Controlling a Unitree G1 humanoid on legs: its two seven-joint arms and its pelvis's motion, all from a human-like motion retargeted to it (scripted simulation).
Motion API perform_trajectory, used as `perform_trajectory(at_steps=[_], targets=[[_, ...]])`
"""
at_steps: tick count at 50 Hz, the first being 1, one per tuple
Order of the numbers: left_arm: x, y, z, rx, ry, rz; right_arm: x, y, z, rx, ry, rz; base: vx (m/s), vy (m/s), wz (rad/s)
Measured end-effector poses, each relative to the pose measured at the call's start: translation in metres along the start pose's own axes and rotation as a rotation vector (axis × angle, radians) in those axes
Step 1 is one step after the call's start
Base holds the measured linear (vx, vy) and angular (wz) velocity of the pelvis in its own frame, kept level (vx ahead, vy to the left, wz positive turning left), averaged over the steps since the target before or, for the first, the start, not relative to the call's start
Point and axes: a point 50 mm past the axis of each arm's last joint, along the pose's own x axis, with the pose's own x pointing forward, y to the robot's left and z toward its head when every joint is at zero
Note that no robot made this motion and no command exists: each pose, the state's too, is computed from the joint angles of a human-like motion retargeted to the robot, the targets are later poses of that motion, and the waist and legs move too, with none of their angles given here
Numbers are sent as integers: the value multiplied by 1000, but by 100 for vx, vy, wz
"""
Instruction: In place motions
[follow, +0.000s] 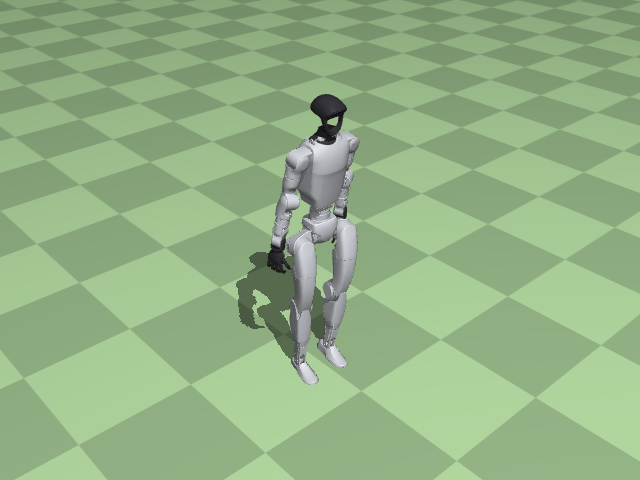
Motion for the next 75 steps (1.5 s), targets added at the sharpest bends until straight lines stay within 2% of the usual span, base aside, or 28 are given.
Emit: perform_trajectory(at_steps=[5,17,30,40,52,62,70,75], targets=[[0,-11,-4,-105,6,-39,0,-6,8,-3,-18,-20,1,-9,73],[0,0,2,45,-8,-5,1,-2,23,-8,-70,6,2,-9,46],[0,-11,0,-96,1,-31,1,1,16,-19,-51,28,4,-5,-18],[1,-7,12,-5,-34,-21,-1,-15,15,-9,-62,-25,3,5,-55],[-1,15,41,126,-94,6,-5,-28,61,-75,-223,-54,-18,7,-176],[-4,31,52,113,-116,60,-3,-35,23,-50,-72,-83,-27,2,-228],[-3,17,63,123,-163,37,-6,-37,-17,152,78,-130,-16,-2,-183],[-2,9,61,141,-162,18,-7,-29,-25,175,131,-123,1,-5,-169]])
